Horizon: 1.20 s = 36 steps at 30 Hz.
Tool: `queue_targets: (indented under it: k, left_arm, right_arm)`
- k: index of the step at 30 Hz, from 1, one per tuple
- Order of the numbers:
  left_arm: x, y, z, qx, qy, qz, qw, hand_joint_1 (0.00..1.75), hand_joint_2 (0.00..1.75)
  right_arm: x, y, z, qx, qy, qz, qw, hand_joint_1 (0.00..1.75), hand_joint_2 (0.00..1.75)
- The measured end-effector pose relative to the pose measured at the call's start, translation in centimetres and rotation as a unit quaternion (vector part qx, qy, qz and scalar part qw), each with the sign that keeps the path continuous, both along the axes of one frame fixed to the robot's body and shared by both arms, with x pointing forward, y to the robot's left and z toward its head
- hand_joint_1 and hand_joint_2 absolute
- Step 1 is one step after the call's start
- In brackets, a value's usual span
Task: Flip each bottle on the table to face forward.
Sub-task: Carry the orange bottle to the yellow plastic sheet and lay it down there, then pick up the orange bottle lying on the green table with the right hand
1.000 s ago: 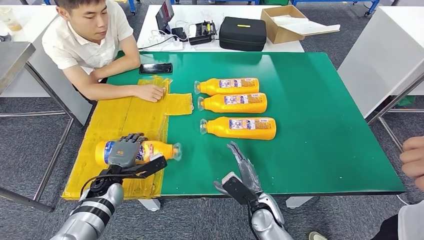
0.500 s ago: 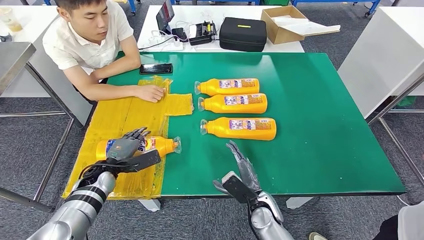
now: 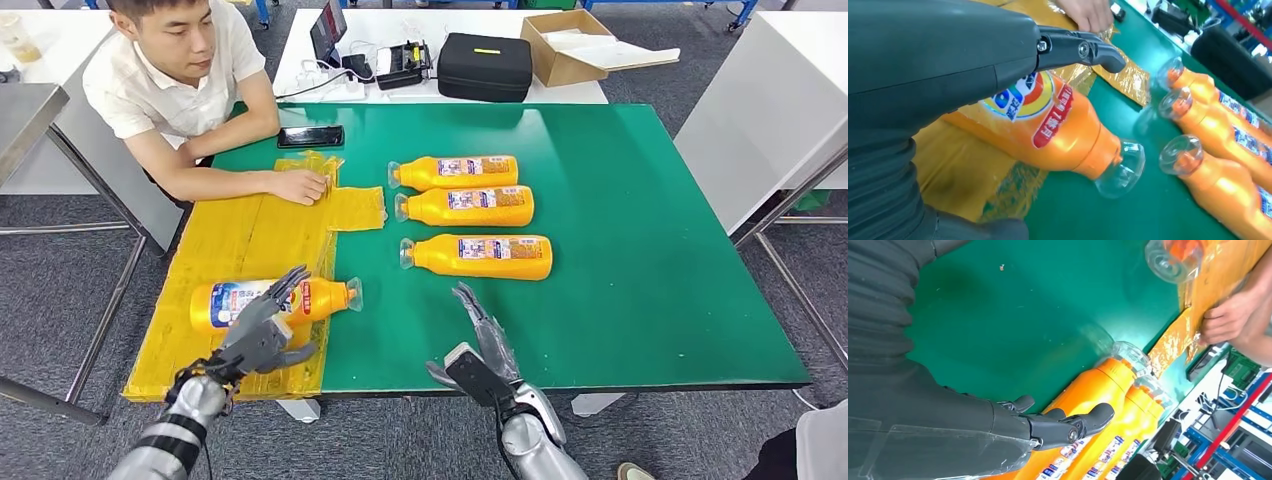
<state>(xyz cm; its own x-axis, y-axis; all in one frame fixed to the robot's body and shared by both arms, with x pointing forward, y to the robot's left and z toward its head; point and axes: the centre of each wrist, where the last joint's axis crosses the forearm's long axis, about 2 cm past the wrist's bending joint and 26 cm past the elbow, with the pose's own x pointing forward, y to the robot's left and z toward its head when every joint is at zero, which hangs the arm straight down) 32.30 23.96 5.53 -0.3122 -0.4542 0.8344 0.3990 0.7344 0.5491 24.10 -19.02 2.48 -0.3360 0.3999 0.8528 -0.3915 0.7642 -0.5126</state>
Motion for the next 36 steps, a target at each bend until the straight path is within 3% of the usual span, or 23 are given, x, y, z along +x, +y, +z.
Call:
queue_targets:
  k: [7, 13, 19, 22, 27, 36]
  left_arm:
    - [-2.1, -2.8, 2.4, -0.014, -0.138, 0.06, 0.989, 0.0, 1.75]
    - [-3.0, -4.6, 4.4, -0.025, -0.218, 0.068, 0.973, 0.0, 1.75]
    - [-3.3, -5.4, 5.2, -0.036, -0.236, 0.064, 0.969, 0.0, 1.75]
    - [-3.4, -5.7, 5.6, -0.042, -0.246, 0.062, 0.966, 0.0, 1.75]
    - [-3.8, -7.2, 6.6, -0.071, -0.252, 0.047, 0.964, 0.0, 1.75]
    - [-5.6, -9.2, 7.2, -0.147, -0.202, 0.003, 0.968, 0.0, 1.75]
  right_arm:
    - [-0.3, 0.0, 0.1, -0.036, -0.02, -0.016, 0.999, 0.0, 1.75]
    - [0.1, -0.2, 0.6, -0.123, -0.077, -0.041, 0.989, 0.0, 1.75]
    - [0.3, -0.4, 0.7, -0.134, -0.083, -0.04, 0.987, 0.0, 1.75]
    - [0.5, -0.5, 1.0, -0.176, -0.103, -0.053, 0.978, 0.0, 1.75]
    - [2.1, -1.5, 2.0, -0.274, -0.151, -0.08, 0.946, 0.0, 1.75]
    - [3.9, -4.1, 2.9, -0.439, -0.176, -0.13, 0.871, 0.0, 1.75]
